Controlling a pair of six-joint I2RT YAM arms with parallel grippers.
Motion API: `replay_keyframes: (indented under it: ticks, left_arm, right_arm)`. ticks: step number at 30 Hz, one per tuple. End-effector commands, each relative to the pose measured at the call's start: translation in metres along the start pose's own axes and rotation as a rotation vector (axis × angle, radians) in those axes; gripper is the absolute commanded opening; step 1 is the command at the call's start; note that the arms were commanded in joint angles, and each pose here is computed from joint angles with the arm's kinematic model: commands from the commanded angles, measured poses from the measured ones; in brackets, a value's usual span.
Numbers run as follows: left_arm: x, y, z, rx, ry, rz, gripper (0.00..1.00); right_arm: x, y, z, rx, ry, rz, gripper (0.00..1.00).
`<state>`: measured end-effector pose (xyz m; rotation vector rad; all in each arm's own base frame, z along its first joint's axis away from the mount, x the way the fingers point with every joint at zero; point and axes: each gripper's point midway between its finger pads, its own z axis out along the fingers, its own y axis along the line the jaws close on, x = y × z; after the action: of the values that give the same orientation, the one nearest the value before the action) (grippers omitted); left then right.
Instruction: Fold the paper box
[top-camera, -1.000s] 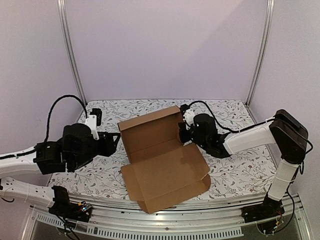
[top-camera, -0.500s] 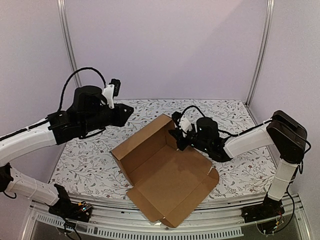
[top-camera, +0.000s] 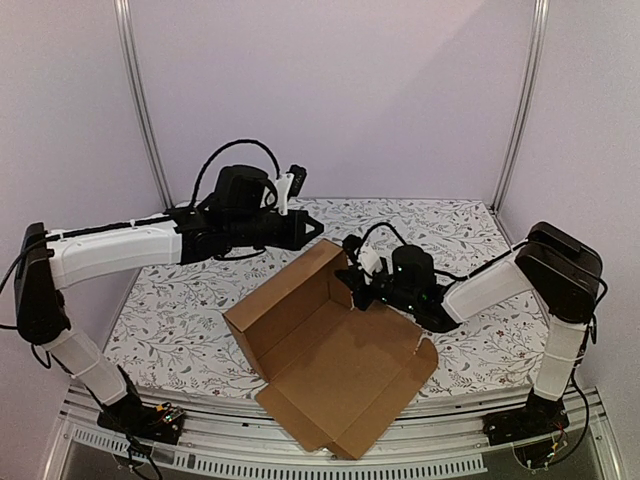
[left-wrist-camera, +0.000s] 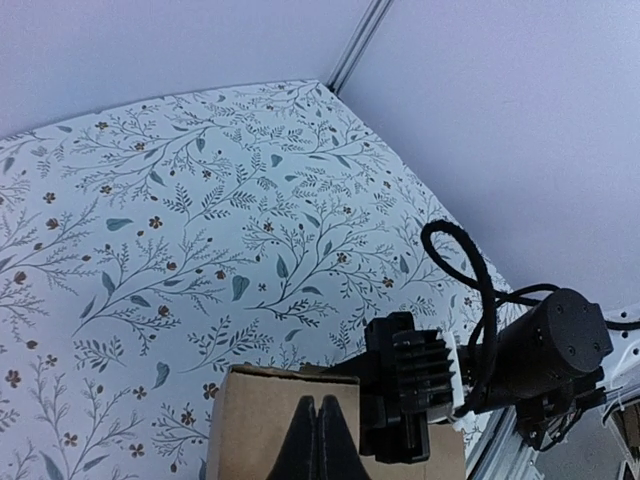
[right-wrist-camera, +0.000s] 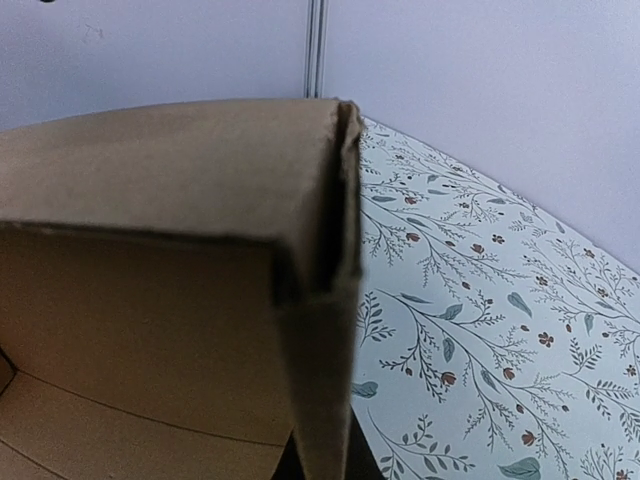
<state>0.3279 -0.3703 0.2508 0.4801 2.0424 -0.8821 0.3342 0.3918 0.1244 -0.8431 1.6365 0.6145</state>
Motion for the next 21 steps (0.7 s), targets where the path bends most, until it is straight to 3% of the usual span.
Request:
replay_keyframes:
  ticks: [1,11,21]
  left_arm:
    - [-0.006,-0.004,0.013,0.054,-0.004,-0.026,0.0]
    - [0.024,0.001,0.048,0.071,0.093,-0.069,0.0]
    - [0.081,0.02,0.067,-0.084,0.256,-0.003,0.0]
  right_arm:
    - [0.004,0.001,0.002,-0.01,-0.031,0.018,0.0]
    - [0.017,0.001,-0.001,-0.003,-0.047,0.038,0.0]
    - [0.032,-0.001,-0.005,0.015,-0.033,0.051,0.0]
